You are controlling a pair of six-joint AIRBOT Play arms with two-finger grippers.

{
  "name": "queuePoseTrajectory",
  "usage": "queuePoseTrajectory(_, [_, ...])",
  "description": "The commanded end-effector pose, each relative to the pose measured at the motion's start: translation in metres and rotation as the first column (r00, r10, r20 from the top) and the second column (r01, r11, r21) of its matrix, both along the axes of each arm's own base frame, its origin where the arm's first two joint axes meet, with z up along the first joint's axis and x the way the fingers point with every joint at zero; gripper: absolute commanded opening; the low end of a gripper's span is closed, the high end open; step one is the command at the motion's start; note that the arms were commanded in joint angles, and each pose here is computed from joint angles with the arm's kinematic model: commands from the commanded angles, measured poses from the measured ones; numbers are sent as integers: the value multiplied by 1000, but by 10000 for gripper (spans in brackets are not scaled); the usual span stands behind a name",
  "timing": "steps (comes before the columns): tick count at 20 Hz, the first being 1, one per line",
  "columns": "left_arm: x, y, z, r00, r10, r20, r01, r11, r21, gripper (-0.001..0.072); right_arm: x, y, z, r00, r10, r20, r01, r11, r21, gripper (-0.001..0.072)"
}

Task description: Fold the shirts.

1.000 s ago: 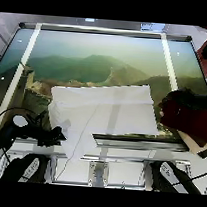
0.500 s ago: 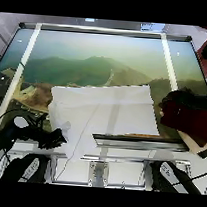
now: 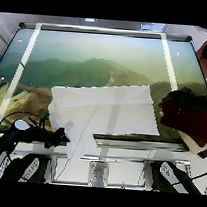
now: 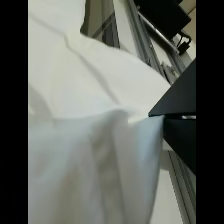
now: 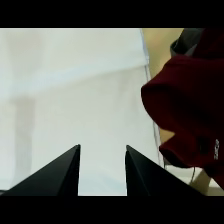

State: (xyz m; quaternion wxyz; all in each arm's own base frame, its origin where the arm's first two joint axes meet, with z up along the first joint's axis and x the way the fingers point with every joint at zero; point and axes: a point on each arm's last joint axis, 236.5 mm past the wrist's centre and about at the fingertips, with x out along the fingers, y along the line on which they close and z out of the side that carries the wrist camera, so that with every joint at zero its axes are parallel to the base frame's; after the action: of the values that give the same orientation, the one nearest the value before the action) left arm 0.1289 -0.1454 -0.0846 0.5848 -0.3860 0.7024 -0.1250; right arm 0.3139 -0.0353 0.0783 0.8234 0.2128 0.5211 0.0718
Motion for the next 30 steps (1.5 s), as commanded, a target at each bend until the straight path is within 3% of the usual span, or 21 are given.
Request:
queuePoseTrajectory(1, [16,-19,19,996,27,80,-18,993,-115,8,-25,-8,-19,993,1,-115,-6,999,-40,346])
queuePoseTrajectory(4, [13,-15,15,996,4,84,4,996,-92,8,-63,1,-65,965,-72,-253,83,996,31,346])
queuePoseTrajectory(7, [18,-14,14,994,5,111,4,997,-83,8,-121,27,-125,864,-130,-487,212,970,117,346])
queuePoseTrajectory(11, [22,-12,12,992,16,121,-7,997,-74,8,-121,62,-154,843,-179,-508,341,907,246,346])
queuePoseTrajectory(15, [19,-14,14,992,-3,125,14,997,-80,8,-108,59,-167,835,-274,-478,427,869,248,346])
queuePoseTrajectory(22, [18,-14,14,992,-6,125,17,997,-82,8,-132,62,-191,777,-298,-555,472,859,200,345])
queuePoseTrajectory(30, [17,-14,14,992,-9,122,19,996,-84,8,-103,43,-197,768,-433,-472,567,802,188,314])
